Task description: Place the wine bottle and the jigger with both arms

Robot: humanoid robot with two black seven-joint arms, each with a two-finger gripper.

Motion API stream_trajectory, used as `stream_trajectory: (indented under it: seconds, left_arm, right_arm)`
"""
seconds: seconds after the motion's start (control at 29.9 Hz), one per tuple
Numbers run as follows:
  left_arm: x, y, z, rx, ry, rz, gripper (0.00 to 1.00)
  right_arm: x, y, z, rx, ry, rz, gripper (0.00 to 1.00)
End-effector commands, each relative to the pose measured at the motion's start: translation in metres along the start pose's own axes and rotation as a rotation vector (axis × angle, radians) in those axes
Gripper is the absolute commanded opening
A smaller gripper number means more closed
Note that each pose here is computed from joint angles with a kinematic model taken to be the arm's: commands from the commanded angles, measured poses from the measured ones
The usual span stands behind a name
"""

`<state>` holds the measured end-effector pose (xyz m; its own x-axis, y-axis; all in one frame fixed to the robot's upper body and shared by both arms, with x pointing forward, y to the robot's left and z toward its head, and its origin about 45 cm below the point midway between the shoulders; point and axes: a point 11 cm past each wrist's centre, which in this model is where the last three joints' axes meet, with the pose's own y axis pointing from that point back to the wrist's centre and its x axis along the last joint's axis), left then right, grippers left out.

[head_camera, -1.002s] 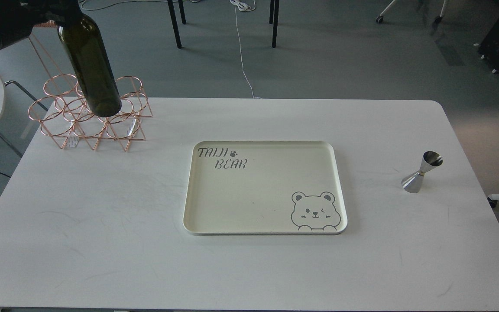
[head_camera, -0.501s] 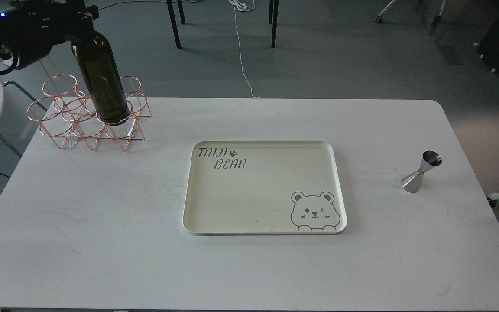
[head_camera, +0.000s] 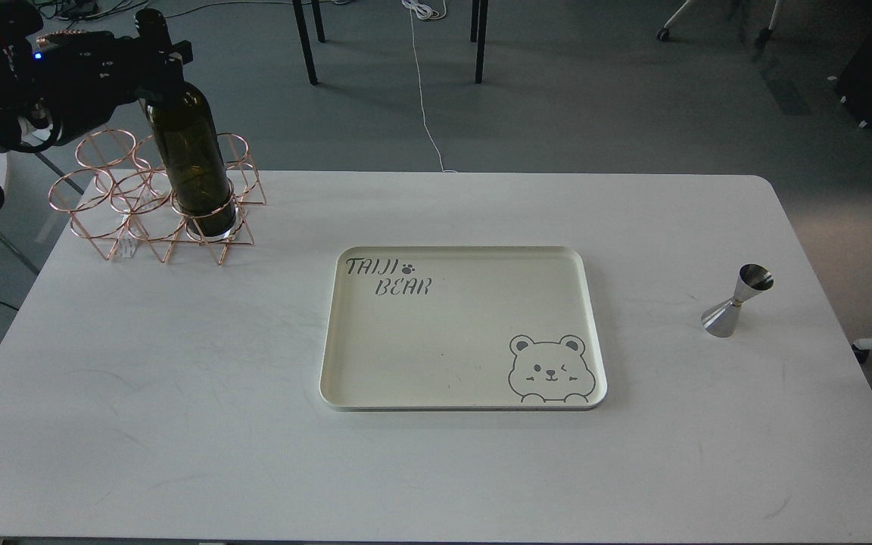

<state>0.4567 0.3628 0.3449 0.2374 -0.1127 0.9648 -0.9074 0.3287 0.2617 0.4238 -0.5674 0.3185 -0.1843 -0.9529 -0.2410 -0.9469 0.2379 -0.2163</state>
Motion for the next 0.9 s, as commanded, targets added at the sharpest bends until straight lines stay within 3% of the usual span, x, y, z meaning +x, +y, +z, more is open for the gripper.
stream_trajectory:
  seconds: [0.0, 0.17, 0.3, 0.43, 0.63, 0.87]
  left_arm:
    - [-0.005, -0.001, -0.007, 0.021, 0.031, -0.007, 0.49]
    - [-0.011, 0.000, -0.009, 0.026, 0.035, -0.017, 0.70]
    - [-0.011, 0.000, -0.009, 0.023, 0.040, -0.016, 0.78]
    - [0.004, 0.003, -0.011, 0.013, 0.162, 0.041, 0.97]
    - [0.032, 0.029, -0.042, 0.027, 0.623, 0.197, 0.98]
    - [0.052, 0.050, -0.070, 0.034, 0.938, 0.337, 0.98]
  right_arm:
    - [0.000, 0.000, 0.000, 0.000, -0.001, 0.000, 0.97]
    - [0.000, 0.000, 0.000, -0.001, 0.000, 0.000, 0.97]
    - [0.000, 0.000, 0.000, 0.000, -0.001, 0.000, 0.97]
    - [0.000, 0.000, 0.000, 0.000, -0.001, 0.000, 0.97]
    - [0.004, 0.004, 0.005, -0.014, 0.008, 0.005, 0.99]
    - [0.013, 0.012, 0.011, -0.031, 0.017, 0.022, 0.99]
